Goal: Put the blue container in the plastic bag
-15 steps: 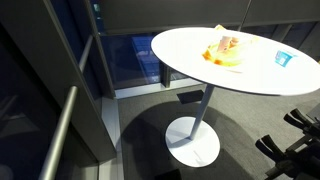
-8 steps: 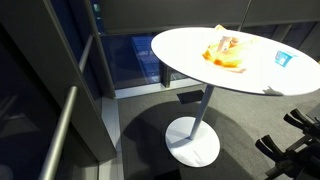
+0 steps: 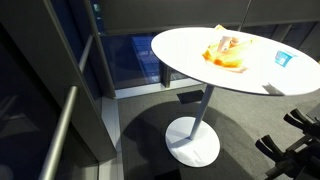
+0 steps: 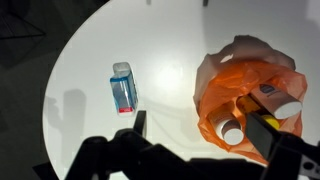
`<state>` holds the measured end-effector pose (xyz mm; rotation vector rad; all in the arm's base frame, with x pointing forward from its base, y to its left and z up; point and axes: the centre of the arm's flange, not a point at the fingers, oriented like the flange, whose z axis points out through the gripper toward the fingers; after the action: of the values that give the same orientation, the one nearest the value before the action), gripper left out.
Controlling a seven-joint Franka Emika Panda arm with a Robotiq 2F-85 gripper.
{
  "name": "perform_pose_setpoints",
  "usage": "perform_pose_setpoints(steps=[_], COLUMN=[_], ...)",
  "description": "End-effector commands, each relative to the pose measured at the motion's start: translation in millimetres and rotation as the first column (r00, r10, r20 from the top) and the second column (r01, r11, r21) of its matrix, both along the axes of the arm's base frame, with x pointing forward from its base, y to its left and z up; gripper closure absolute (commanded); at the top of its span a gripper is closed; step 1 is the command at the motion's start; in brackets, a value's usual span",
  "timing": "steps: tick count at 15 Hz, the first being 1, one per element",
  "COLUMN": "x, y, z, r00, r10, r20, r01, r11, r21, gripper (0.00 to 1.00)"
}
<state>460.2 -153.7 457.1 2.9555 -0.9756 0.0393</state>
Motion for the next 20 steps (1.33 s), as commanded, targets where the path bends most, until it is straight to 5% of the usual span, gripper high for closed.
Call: perform_pose_setpoints(steps=[1,12,20], x=[0.0,31.5,47.8], y=[0.0,-48.0,-70.4], z=[0.0,-55.0,-135.6], r00=[1.000,0.986,0.993], r10=[0.000,-0.159,-0.118], r20=[0.000,0.048,-0.022], r01=[0.000,0.162,0.113], r11=[1.000,0.986,0.982], r21=[0.000,-0.051,-0.155], gripper=[0.00,0.00,0.00])
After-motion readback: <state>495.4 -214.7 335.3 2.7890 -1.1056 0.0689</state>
